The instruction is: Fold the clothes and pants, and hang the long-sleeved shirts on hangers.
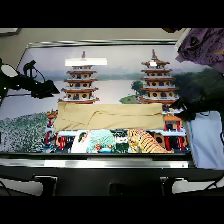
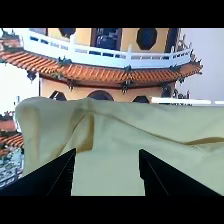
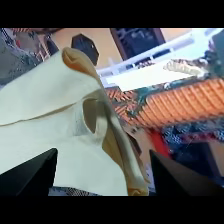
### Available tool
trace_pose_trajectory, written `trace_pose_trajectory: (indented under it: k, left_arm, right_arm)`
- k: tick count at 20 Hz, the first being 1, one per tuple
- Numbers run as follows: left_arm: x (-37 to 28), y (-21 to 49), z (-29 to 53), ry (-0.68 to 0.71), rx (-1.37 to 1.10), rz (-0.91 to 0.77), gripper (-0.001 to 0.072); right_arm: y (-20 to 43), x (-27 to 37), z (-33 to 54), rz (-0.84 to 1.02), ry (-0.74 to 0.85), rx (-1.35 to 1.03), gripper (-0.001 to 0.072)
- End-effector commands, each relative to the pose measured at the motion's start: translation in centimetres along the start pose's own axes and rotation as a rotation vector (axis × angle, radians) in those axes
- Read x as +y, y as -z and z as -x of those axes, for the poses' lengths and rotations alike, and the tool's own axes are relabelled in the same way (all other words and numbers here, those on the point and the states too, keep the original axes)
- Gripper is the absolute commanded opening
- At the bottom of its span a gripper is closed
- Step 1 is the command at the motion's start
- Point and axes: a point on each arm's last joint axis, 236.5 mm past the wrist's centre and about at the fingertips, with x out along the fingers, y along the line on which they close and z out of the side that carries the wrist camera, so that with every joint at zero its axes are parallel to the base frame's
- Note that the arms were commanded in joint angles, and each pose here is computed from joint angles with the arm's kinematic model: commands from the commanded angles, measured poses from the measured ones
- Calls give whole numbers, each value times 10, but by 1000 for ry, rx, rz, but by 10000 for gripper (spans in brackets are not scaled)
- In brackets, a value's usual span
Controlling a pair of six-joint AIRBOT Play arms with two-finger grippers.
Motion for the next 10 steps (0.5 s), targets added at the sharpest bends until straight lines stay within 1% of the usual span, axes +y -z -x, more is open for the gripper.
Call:
trace_pose_trajectory:
  k: [1,8,9,10]
  left_arm:
    - [6,1,21,-56,-20,-17,466]
    - [5,2,22,-58,-21,3,466]
    - [5,2,22,-58,-21,3,466]
    - [5,2,22,-58,-20,2,466]
  right_arm:
    - [16,-3,-31,-1,-83,128,661]
    - [18,10,-77,51,-62,148,653]
    - [19,14,-83,66,-55,146,574]
    - [19,18,-89,82,-49,143,450]
